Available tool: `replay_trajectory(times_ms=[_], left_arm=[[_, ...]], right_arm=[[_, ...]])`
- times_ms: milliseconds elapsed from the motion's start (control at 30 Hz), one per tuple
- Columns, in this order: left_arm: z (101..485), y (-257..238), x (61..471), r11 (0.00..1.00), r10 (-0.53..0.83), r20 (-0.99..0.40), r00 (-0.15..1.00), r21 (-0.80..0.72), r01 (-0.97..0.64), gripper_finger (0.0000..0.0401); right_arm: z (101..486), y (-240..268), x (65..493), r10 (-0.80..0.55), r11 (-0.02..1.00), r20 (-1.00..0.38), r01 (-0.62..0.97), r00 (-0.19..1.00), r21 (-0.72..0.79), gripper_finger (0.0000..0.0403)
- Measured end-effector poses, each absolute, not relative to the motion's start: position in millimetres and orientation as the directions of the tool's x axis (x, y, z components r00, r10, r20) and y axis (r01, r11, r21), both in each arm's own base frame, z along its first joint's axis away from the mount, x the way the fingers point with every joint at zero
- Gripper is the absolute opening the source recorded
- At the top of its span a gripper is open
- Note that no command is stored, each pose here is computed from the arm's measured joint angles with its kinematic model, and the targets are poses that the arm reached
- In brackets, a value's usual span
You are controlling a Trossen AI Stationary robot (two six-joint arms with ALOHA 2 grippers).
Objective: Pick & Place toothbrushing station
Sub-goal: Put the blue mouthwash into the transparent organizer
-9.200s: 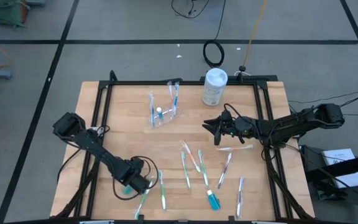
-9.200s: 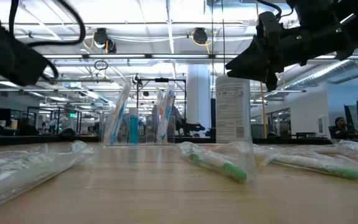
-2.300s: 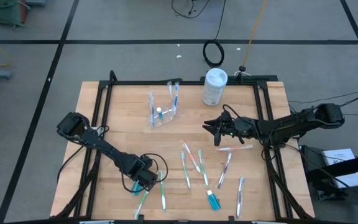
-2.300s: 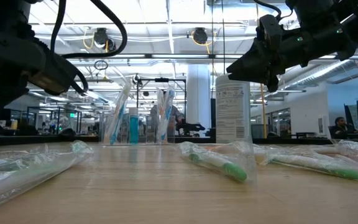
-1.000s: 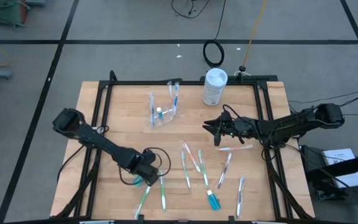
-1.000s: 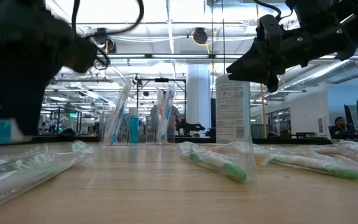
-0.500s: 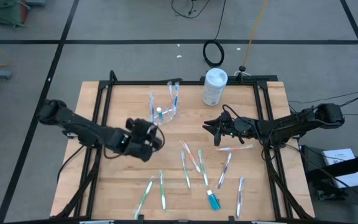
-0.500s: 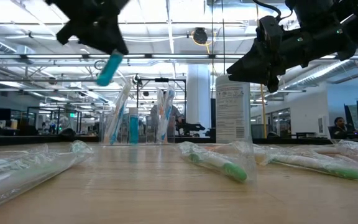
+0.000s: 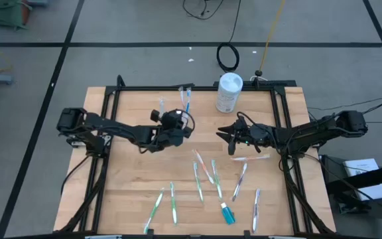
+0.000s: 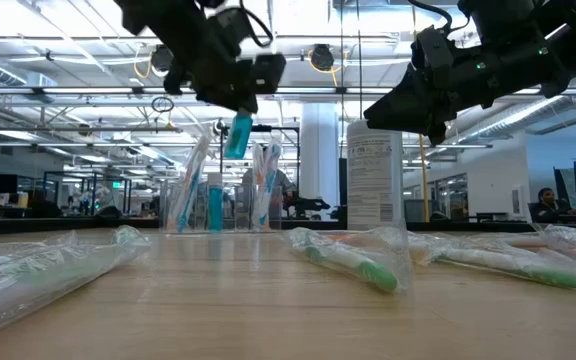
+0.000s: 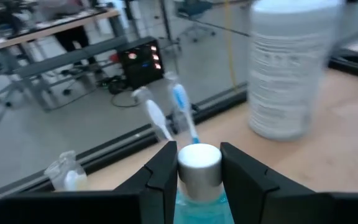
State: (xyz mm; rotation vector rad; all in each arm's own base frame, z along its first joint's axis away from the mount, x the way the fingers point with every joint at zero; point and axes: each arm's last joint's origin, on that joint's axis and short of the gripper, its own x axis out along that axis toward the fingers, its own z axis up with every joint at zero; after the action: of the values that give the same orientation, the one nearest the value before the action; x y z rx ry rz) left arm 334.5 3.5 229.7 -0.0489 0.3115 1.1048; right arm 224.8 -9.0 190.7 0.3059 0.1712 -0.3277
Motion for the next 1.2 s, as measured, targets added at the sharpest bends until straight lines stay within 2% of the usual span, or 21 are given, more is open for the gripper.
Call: replay_trajectory(times_ms=[300,467,833,1200], left_arm=[[197.6,32.2,346.4,0.301,0.936,-0.240,0.258,0.164,-0.940,0.0104],[181.6,36.8,354.0,0.280,0.941,-0.235,0.241,0.147,-0.949,0.0104],[158.5,44.4,360.2,0.306,0.929,-0.279,0.244,0.206,-0.930,0.0104],[154.2,69.6,360.4,0.448,0.828,-0.439,0.349,0.142,-0.883,0.0104]], right_arm=[[190.7,-16.7,224.4,-0.321,0.894,-0.214,0.370,0.922,0.253,0.0105],[190.6,-22.7,223.9,-0.345,0.884,-0.214,0.393,0.914,0.253,0.0105],[189.7,-26.1,223.3,-0.359,0.878,-0.223,0.409,0.906,0.250,0.0105],[189.5,-26.0,223.2,-0.358,0.878,-0.225,0.409,0.906,0.248,0.0105]])
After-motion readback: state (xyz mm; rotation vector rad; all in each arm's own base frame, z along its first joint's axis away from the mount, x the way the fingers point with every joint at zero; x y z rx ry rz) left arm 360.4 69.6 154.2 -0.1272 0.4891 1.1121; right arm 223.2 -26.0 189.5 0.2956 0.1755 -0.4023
